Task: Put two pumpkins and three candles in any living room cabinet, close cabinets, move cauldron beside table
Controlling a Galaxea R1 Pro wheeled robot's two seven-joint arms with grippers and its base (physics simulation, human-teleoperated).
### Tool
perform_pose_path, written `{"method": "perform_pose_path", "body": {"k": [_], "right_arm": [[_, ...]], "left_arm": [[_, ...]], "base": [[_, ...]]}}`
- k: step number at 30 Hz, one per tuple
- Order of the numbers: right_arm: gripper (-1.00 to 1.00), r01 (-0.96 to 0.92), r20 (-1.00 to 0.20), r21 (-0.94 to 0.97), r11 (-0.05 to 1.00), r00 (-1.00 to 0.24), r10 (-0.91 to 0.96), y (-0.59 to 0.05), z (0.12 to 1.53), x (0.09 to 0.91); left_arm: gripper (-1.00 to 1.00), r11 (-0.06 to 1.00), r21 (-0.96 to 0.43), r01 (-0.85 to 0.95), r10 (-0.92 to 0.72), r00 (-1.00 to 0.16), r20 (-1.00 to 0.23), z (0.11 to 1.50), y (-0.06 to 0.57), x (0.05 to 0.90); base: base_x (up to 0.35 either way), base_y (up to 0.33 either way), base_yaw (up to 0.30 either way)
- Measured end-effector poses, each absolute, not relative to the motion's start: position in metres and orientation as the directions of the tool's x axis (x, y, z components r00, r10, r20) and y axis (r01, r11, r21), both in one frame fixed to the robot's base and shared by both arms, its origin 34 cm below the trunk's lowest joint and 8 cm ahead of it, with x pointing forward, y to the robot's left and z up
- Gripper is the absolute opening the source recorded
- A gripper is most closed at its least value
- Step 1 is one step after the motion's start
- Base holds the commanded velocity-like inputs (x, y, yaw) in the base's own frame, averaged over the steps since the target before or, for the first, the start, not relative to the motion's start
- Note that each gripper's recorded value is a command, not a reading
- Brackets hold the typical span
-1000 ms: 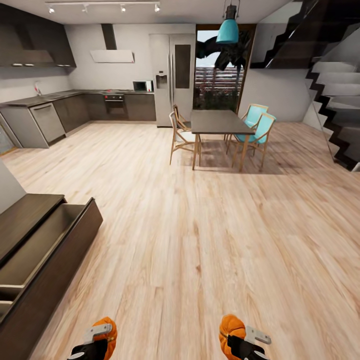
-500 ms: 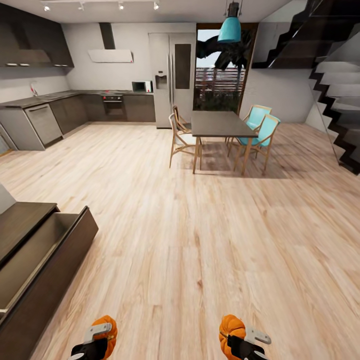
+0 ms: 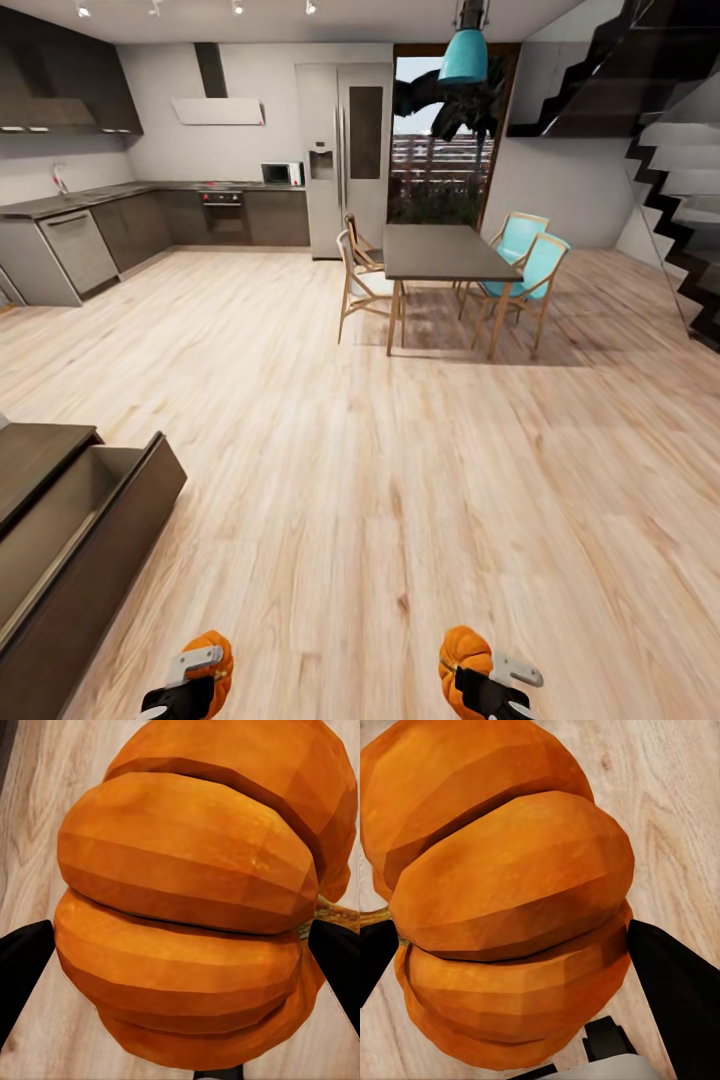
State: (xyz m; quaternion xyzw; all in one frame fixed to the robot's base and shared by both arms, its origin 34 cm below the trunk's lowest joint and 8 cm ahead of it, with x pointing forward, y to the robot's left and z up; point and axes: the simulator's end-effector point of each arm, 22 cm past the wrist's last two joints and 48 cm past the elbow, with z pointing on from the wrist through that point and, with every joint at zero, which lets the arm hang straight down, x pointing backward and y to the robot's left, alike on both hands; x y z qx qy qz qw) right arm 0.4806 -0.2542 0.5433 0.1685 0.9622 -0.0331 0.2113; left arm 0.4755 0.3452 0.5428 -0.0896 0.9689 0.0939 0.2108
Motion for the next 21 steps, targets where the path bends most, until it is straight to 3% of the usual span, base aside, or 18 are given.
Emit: {"method": "perform_pose_path", "body": {"k": [21], "right_arm": [[-1.00, 0.343, -0.449, 0.010, 0.939, -0.838, 0.311, -0.2563, 0.5466, 0.4871]], "left_arm": [[-1.00, 0.966, 0.145, -0.213, -0.134, -0.895, -0.425, 0.5428, 0.3456, 0.4755]], "base": [[0.325, -0.001, 0.000]]}}
